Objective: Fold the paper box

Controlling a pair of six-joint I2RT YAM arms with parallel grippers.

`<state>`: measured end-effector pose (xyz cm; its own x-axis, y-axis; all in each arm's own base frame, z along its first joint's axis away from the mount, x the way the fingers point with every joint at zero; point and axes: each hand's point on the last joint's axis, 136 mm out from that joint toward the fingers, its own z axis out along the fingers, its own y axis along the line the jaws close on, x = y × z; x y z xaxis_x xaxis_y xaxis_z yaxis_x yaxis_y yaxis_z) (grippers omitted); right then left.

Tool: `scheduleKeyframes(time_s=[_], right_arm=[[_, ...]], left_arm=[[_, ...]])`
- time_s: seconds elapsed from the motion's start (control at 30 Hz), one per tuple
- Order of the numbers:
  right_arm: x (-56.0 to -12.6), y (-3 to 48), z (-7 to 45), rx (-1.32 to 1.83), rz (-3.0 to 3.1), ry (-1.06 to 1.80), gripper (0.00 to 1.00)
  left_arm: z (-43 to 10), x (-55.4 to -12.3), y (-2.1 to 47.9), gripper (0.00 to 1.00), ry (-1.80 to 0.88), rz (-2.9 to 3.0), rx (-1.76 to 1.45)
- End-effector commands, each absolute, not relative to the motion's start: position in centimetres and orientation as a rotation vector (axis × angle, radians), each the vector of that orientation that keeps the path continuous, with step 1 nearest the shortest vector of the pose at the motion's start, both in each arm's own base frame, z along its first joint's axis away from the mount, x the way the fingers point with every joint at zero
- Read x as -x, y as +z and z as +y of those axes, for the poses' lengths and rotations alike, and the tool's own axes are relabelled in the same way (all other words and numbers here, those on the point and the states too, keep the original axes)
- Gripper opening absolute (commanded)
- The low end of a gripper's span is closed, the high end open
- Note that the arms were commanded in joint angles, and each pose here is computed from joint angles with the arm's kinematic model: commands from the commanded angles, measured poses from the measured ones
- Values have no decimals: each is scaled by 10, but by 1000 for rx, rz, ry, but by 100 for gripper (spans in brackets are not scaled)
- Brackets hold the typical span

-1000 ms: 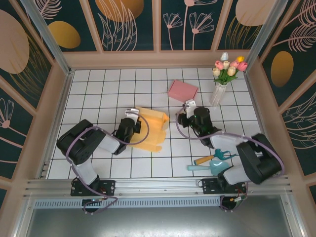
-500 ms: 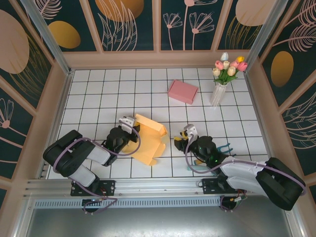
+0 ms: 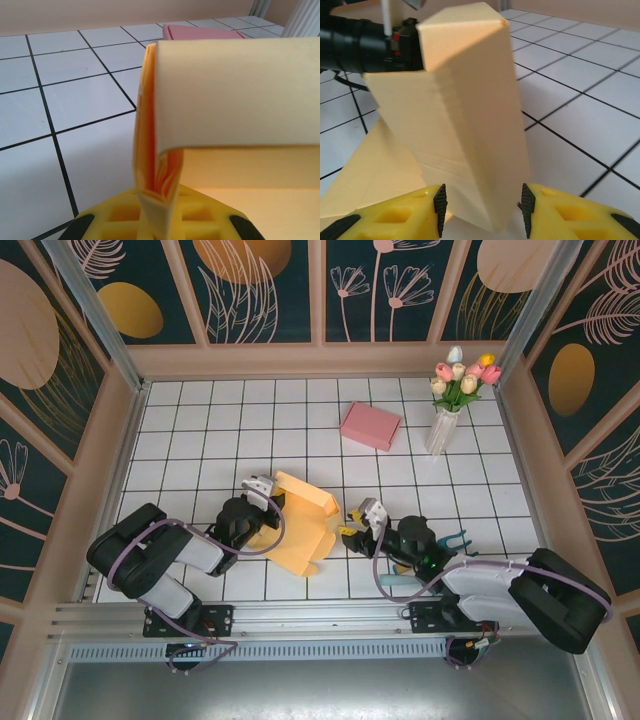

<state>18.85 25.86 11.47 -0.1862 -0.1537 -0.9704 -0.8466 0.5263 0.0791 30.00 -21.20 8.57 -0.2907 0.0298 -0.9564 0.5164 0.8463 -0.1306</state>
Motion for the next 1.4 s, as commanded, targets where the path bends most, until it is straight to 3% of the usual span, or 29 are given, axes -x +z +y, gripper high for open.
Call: scheduleKeyframes(time_s=[0.0, 0.4, 1.0, 1.23, 1.37], right_arm=[[-184, 139, 276, 930, 1541, 818, 47], [-200, 146, 292, 883, 1563, 772, 41], [-267, 139, 277, 510, 1662, 362, 41], [-284, 130, 265, 413, 1668, 214, 28], [-294, 128, 264, 389, 1664, 148, 10]], left_arm=[[-219, -302, 96, 0, -545, 1790, -410], [-221, -309, 98, 0, -576, 1807, -343], [-242, -297, 98, 0, -564, 1842, -348], [-247, -291, 93, 0, -581, 1875, -335], [-251, -290, 90, 0, -597, 1901, -329]])
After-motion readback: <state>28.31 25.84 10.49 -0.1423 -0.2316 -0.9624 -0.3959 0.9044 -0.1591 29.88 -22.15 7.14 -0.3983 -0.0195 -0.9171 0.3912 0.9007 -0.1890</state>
